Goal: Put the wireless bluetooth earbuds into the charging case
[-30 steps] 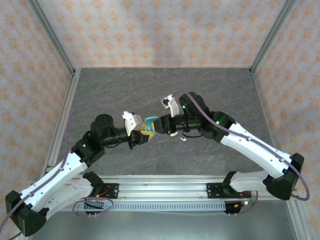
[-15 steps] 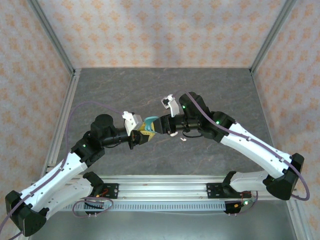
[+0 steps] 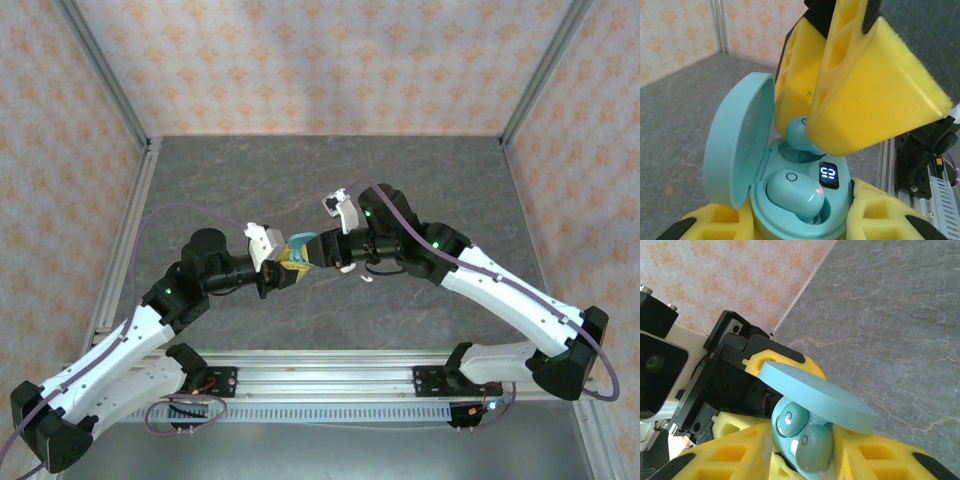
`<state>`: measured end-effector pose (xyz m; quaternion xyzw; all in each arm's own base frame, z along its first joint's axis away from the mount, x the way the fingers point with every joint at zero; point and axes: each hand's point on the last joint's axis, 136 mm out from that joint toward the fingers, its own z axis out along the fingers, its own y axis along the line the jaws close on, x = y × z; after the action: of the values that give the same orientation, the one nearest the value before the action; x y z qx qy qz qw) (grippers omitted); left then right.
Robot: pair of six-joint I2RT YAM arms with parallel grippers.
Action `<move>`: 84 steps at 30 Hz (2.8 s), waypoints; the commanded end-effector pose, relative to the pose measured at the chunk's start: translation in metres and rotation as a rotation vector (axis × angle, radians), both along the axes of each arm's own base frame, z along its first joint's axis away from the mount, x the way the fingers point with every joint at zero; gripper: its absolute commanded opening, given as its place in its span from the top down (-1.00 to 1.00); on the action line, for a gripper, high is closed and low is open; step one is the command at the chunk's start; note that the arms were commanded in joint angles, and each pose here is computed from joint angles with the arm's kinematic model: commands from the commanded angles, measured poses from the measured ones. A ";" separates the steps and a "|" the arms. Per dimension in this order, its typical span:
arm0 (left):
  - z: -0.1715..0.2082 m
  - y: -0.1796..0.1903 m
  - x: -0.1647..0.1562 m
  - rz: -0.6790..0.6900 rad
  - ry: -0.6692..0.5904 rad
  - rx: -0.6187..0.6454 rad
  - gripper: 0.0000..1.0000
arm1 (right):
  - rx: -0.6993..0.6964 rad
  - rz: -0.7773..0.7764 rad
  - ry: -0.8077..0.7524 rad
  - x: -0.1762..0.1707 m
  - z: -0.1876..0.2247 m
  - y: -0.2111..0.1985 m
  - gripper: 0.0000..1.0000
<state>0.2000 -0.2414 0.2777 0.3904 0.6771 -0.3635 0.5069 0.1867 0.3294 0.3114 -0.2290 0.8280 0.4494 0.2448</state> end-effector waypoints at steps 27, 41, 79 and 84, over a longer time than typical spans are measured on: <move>0.036 -0.004 -0.006 -0.038 -0.104 -0.052 0.67 | -0.011 -0.090 -0.077 0.003 0.024 -0.026 0.27; 0.052 -0.003 -0.011 -0.046 -0.116 -0.080 0.57 | -0.072 -0.315 -0.140 0.028 0.042 -0.069 0.14; 0.075 -0.013 -0.002 -0.054 -0.061 -0.150 0.45 | 0.247 -0.123 0.129 0.012 0.038 -0.030 -0.30; 0.079 -0.011 0.003 -0.020 -0.052 -0.175 0.45 | 0.354 -0.108 0.202 0.010 0.040 -0.022 -0.31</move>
<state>0.1987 -0.2537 0.3266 0.3795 0.6498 -0.4117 0.5140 0.2018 0.3014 0.3363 -0.0977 0.7971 0.5495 0.2304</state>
